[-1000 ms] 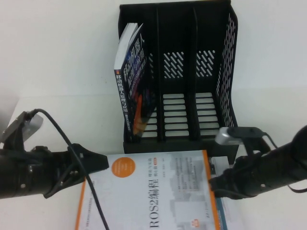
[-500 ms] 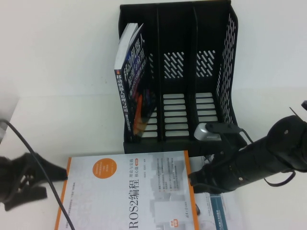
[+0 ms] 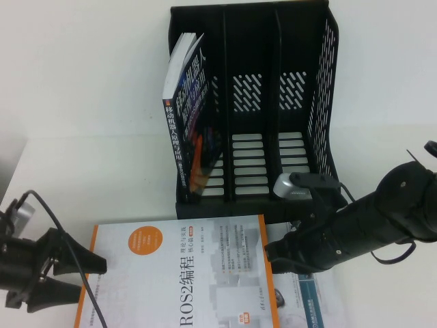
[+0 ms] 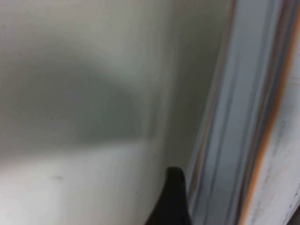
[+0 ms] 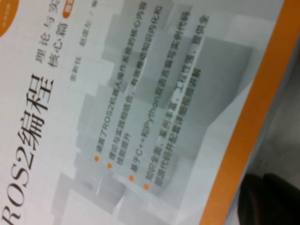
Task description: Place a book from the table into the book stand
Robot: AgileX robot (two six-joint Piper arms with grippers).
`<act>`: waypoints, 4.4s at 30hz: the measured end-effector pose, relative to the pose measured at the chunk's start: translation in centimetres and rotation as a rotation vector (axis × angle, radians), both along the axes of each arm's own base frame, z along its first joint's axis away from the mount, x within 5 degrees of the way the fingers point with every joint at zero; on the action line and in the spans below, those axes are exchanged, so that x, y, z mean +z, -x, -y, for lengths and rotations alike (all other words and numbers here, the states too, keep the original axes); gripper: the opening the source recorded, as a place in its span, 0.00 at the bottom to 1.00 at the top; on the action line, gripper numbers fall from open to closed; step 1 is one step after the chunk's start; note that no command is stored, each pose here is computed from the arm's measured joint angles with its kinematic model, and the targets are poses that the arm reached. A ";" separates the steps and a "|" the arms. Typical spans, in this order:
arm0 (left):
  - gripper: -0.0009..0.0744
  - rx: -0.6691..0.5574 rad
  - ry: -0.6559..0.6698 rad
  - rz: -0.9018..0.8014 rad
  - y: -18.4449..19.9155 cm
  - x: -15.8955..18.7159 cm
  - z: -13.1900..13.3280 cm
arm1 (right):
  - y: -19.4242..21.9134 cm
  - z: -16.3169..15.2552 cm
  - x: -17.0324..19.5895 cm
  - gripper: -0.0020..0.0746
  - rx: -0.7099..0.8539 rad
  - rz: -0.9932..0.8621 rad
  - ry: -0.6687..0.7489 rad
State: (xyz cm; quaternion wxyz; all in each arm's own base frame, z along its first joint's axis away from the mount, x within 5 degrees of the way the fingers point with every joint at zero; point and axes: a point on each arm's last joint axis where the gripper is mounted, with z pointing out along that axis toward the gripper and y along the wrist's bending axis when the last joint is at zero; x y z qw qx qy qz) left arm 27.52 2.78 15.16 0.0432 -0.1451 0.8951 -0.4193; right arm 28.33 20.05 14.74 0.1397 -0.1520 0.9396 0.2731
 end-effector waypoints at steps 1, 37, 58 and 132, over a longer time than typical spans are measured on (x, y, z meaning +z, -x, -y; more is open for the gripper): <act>0.77 0.000 0.009 -0.009 -0.1 -0.3 0.0 | 0.0 0.0 0.0 0.03 0.000 0.000 0.000; 0.16 0.025 0.111 0.113 -0.3 3.5 0.6 | -0.6 0.4 0.7 0.03 0.075 0.041 -0.002; 0.16 -0.204 -0.112 0.678 5.0 27.3 11.2 | 5.6 9.0 17.6 0.03 0.032 0.427 0.038; 0.38 -0.058 -0.394 0.839 -11.3 29.3 21.4 | 24.7 20.1 24.8 0.03 -0.359 0.702 0.315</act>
